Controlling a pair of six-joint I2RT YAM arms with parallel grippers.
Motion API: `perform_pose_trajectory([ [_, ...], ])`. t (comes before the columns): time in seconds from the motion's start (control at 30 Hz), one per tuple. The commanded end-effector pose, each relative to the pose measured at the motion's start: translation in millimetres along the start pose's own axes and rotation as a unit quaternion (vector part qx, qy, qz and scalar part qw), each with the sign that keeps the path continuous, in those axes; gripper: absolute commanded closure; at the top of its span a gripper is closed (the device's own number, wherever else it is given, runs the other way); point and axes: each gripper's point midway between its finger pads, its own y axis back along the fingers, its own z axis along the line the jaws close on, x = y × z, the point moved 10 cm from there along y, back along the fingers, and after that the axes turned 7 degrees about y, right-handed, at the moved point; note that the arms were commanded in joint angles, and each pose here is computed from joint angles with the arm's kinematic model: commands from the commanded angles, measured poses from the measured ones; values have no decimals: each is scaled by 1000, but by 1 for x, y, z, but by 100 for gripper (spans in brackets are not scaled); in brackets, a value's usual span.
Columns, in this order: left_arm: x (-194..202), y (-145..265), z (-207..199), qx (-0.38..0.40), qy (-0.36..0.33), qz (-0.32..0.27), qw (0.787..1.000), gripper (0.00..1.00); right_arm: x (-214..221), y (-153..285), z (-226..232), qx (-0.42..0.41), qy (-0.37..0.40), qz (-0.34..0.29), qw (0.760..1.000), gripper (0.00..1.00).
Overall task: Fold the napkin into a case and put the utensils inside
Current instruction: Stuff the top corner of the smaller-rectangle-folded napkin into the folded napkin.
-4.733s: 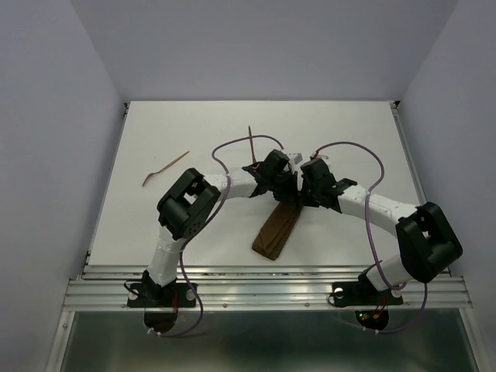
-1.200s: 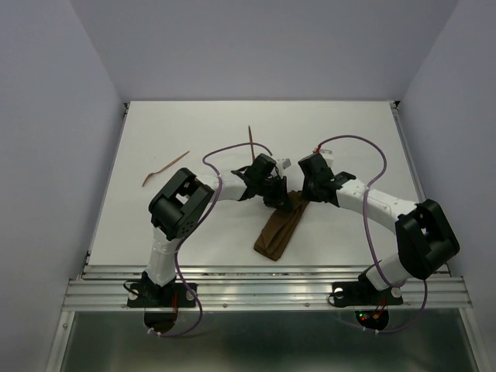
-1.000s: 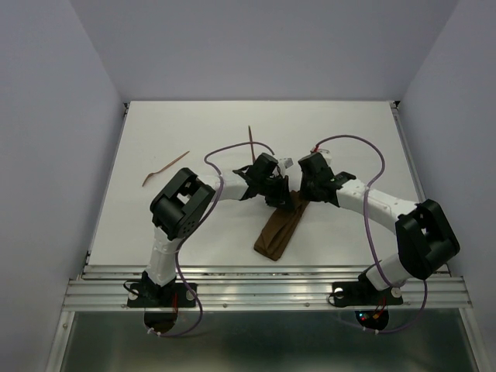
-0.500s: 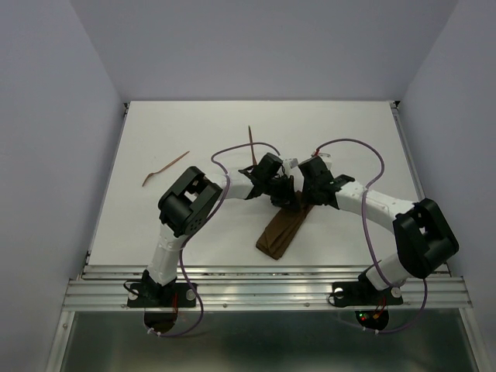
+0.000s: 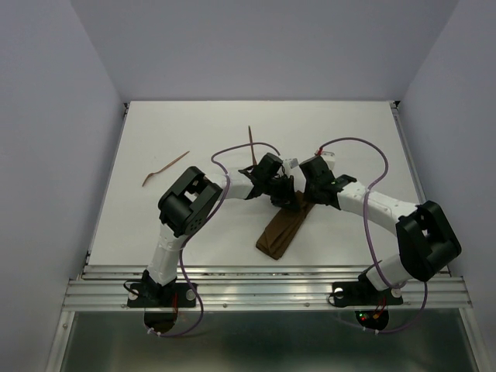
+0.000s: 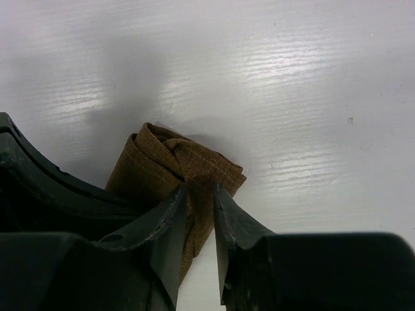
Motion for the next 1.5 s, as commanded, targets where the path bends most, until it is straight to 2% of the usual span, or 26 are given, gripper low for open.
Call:
perform_pose_trajectory([
  [0.0,-7,0,-14,17,-16,-4,1000,100,0,2,-3,17,2,-6,1000,71],
  [0.57,-14,8,-28,27,-29,-16,999,100,6,-5,2,-3,1,10,1000,71],
  [0.67,-15,7,-29,28,-29,-17,999,100,7,-7,1,7,1,12,1000,75],
  [0.83,-19,6,-30,31,-29,-19,999,100,8,-6,-1,14,-2,10,1000,91],
  [1.03,-21,2,-31,35,-30,-15,999,100,6,-3,0,5,-2,5,1000,96],
  [1.23,-22,-9,-28,36,-28,-2,999,100,2,-1,1,0,-4,1,1000,97],
  [1.33,-19,-13,-26,34,-27,4,999,100,2,0,1,1,-4,1,1000,94],
  [1.4,-17,-16,-26,32,-26,7,999,100,1,0,1,4,-4,-1,1000,88],
  [1.47,-16,-17,-25,32,-26,9,999,100,2,0,0,7,-5,0,1000,88],
])
